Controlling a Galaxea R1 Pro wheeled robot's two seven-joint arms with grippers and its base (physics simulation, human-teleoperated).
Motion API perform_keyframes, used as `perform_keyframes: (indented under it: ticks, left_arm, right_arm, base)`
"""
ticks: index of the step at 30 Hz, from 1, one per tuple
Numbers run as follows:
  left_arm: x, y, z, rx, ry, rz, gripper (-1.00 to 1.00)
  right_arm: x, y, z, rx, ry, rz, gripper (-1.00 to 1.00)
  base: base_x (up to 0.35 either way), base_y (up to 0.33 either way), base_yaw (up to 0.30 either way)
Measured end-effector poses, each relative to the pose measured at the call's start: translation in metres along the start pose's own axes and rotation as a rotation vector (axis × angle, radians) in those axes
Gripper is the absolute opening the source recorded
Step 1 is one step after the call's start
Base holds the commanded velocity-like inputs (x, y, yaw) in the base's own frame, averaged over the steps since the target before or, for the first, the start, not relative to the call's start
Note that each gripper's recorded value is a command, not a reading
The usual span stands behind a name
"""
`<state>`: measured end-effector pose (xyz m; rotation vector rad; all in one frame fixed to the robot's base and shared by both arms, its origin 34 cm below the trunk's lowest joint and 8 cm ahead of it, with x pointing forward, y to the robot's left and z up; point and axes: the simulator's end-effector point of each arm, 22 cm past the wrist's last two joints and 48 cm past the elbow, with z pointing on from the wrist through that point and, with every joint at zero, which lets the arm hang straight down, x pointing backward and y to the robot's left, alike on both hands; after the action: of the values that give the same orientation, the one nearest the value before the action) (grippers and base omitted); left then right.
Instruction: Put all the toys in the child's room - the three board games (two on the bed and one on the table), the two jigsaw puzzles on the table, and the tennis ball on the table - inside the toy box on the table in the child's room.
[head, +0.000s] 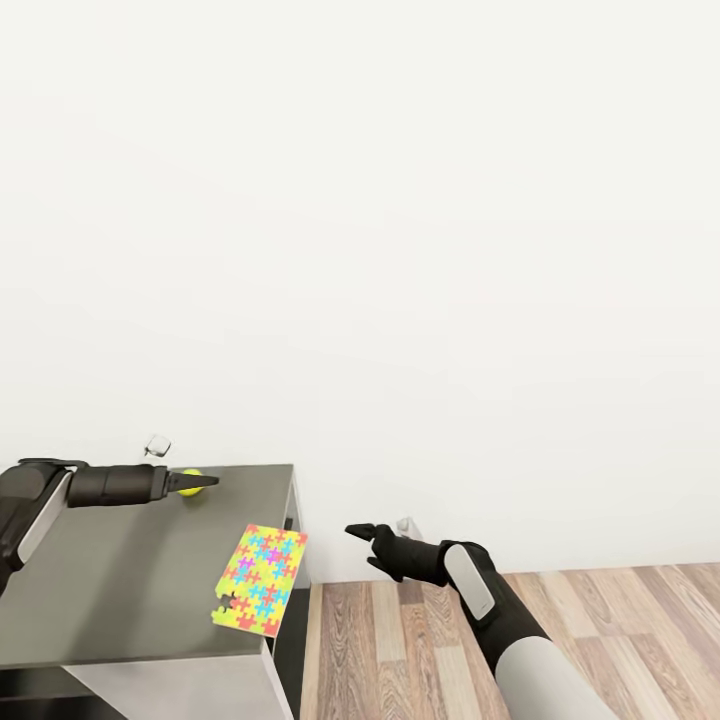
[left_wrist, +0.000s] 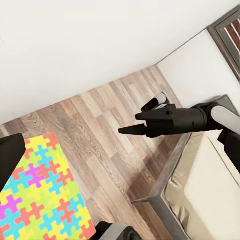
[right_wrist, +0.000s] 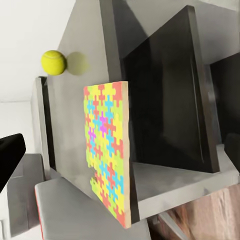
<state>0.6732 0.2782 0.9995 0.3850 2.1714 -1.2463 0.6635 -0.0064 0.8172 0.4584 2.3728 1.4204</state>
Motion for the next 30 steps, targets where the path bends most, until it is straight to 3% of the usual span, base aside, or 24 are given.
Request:
perform_keyframes:
  ticks: [18, 30]
  left_arm:
    - [0.003, -0.004, 0.001, 0.035, -0.003, 0.001, 1.00]
    - [0.002, -0.007, 0.001, 0.050, -0.003, 0.001, 1.00]
  right_arm:
    - [0.001, -0.008, 0.000, -0.011, 0.004, 0.026, 1.00]
    - [0.001, -0.008, 0.000, -0.011, 0.005, 0.027, 1.00]
  base:
    - [0.000, 0.002, 0.000]
    - [0.000, 0.122, 0.000]
